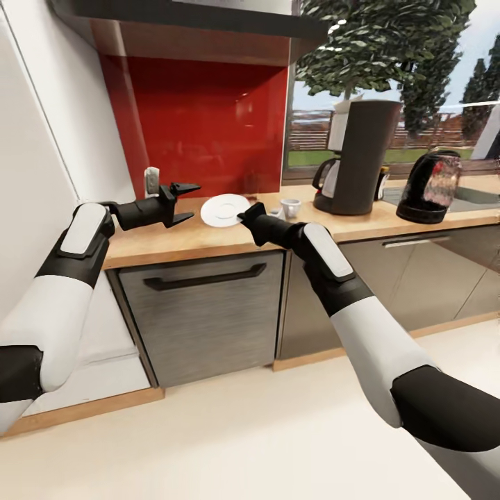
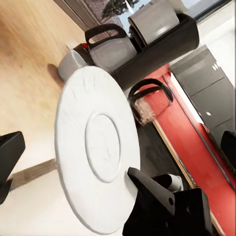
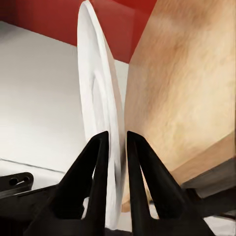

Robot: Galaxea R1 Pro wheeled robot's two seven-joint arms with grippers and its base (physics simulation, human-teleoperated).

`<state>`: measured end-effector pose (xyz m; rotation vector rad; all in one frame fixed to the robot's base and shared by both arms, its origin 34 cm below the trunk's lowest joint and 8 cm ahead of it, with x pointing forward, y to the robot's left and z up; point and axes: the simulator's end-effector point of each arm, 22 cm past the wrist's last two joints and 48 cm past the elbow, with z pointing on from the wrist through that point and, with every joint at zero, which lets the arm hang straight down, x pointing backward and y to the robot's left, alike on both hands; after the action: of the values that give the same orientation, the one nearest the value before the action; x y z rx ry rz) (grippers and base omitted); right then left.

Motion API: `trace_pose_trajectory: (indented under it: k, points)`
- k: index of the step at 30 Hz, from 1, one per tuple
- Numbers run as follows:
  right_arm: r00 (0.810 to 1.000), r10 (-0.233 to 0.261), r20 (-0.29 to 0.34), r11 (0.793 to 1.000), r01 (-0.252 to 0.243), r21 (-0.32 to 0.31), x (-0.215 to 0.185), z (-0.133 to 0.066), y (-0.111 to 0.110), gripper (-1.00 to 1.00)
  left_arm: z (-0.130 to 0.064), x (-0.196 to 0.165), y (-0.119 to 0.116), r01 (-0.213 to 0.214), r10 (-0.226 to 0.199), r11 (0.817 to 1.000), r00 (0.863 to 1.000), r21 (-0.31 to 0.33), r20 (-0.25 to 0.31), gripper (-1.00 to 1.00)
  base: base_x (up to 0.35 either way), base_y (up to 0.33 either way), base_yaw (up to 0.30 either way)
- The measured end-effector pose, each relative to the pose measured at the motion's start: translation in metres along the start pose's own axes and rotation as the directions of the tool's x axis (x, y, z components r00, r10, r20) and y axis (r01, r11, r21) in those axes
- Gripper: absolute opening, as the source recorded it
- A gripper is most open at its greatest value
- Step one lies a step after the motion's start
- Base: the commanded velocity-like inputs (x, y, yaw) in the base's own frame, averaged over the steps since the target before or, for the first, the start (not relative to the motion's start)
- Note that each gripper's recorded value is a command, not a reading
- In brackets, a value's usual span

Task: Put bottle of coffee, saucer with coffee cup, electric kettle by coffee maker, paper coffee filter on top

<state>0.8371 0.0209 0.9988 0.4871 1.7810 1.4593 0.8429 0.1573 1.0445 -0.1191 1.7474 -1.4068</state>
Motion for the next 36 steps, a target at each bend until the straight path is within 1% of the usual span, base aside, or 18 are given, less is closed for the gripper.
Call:
trace_pose_trajectory:
  k: [3,7,10,12,13,14,16,17,18,19,21,22,25,27,32,33,34,36]
  points:
    - [1.0,-0.01,-0.016,1.0,0.01,-0.004,0.003,-0.001,0.001,-1.0,0.0,0.0,-0.008,0.0,0.0,0.999,1.0,0.036,-0.001,1.0,-0.227,0.0,0.0]
    - [0.999,-0.036,-0.013,0.999,0.036,-0.037,0.002,-0.011,0.012,-1.0,-0.001,0.004,-0.037,-0.003,0.004,0.987,1.0,0.163,-0.009,1.0,-0.085,0.0,0.0]
    - [0.998,-0.06,0.008,0.997,0.06,-0.041,-0.011,-0.021,0.011,-1.0,0.01,0.041,-0.068,-0.028,0.06,0.957,0.993,0.29,-0.103,1.0,-0.016,0.0,0.0]
    - [0.998,-0.064,0.013,0.997,0.064,-0.039,-0.015,-0.024,0.009,-1.0,0.012,0.068,-0.092,-0.027,0.099,0.92,0.981,0.392,-0.167,1.0,-0.005,0.0,0.0]
    - [0.998,-0.066,0.016,0.997,0.066,-0.036,-0.017,-0.024,0.008,-1.0,0.012,0.086,-0.105,-0.023,0.127,0.895,0.97,0.445,-0.207,1.0,-0.003,0.0,0.0]
    - [0.998,-0.066,0.017,0.997,0.067,-0.035,-0.018,-0.025,0.007,-1.0,0.012,0.095,-0.111,-0.02,0.143,0.883,0.963,0.47,-0.228,1.0,-0.002,0.0,0.0]
    - [0.997,-0.069,0.022,0.997,0.07,-0.03,-0.021,-0.026,0.005,-1.0,0.009,0.126,-0.129,-0.01,0.196,0.843,0.937,0.537,-0.29,1.0,-0.001,0.0,0.0]
    - [0.997,-0.073,0.028,0.997,0.074,-0.023,-0.026,-0.028,0.002,-1.0,0.002,0.156,-0.15,0.001,0.258,0.799,0.903,0.602,-0.343,1.0,0.0,0.0,0.0]
    - [0.997,-0.075,0.032,0.997,0.076,-0.018,-0.029,-0.03,-0.001,-1.0,-0.004,0.173,-0.163,0.006,0.298,0.77,0.881,0.639,-0.367,1.0,0.0,0.0,0.0]
    - [0.996,-0.076,0.034,0.997,0.077,-0.015,-0.031,-0.031,-0.003,-1.0,-0.009,0.188,-0.169,0.013,0.324,0.75,0.864,0.661,-0.386,1.0,0.0,0.0,0.0]
    - [0.996,-0.078,0.037,0.997,0.078,-0.012,-0.034,-0.032,-0.004,-1.0,-0.017,0.209,-0.169,0.033,0.345,0.734,0.842,0.678,-0.414,1.0,0.0,0.0,0.0]
    - [0.996,-0.079,0.039,0.997,0.079,-0.01,-0.035,-0.032,-0.005,-1.0,-0.028,0.225,-0.158,0.047,0.349,0.735,0.829,0.677,-0.436,1.0,0.0,0.0,0.0]
    - [0.996,-0.079,0.04,0.997,0.079,-0.009,-0.036,-0.033,-0.005,-1.0,-0.058,0.245,-0.13,0.059,0.346,0.749,0.815,0.66,-0.466,1.0,0.0,0.0,0.0]
    - [0.996,-0.079,0.04,0.997,0.08,-0.008,-0.036,-0.033,-0.005,-1.0,-0.073,0.252,-0.12,0.063,0.344,0.755,0.809,0.652,-0.477,1.0,0.0,0.0,0.0]
    - [0.996,-0.079,0.041,0.997,0.08,-0.009,-0.036,-0.033,-0.005,-1.0,-0.145,0.266,-0.078,0.127,0.297,0.773,0.794,0.622,-0.531,1.0,0.0,0.0,0.0]
    - [0.996,-0.08,0.042,0.997,0.08,-0.009,-0.037,-0.033,-0.005,-1.0,-0.173,0.284,-0.043,0.175,0.232,0.805,0.786,0.567,-0.573,1.0,0.0,0.0,0.0]
    - [0.996,-0.081,0.043,0.997,0.081,-0.008,-0.038,-0.034,-0.006,-1.0,-0.185,0.307,-0.015,0.21,0.176,0.831,0.78,0.516,-0.601,1.0,0.0,0.0,0.0]
    - [0.995,-0.086,0.05,0.996,0.087,-0.005,-0.043,-0.037,-0.007,-1.0,-0.198,0.326,0.015,0.209,0.146,0.86,0.773,0.465,-0.617,1.0,0.0,0.0,0.0]
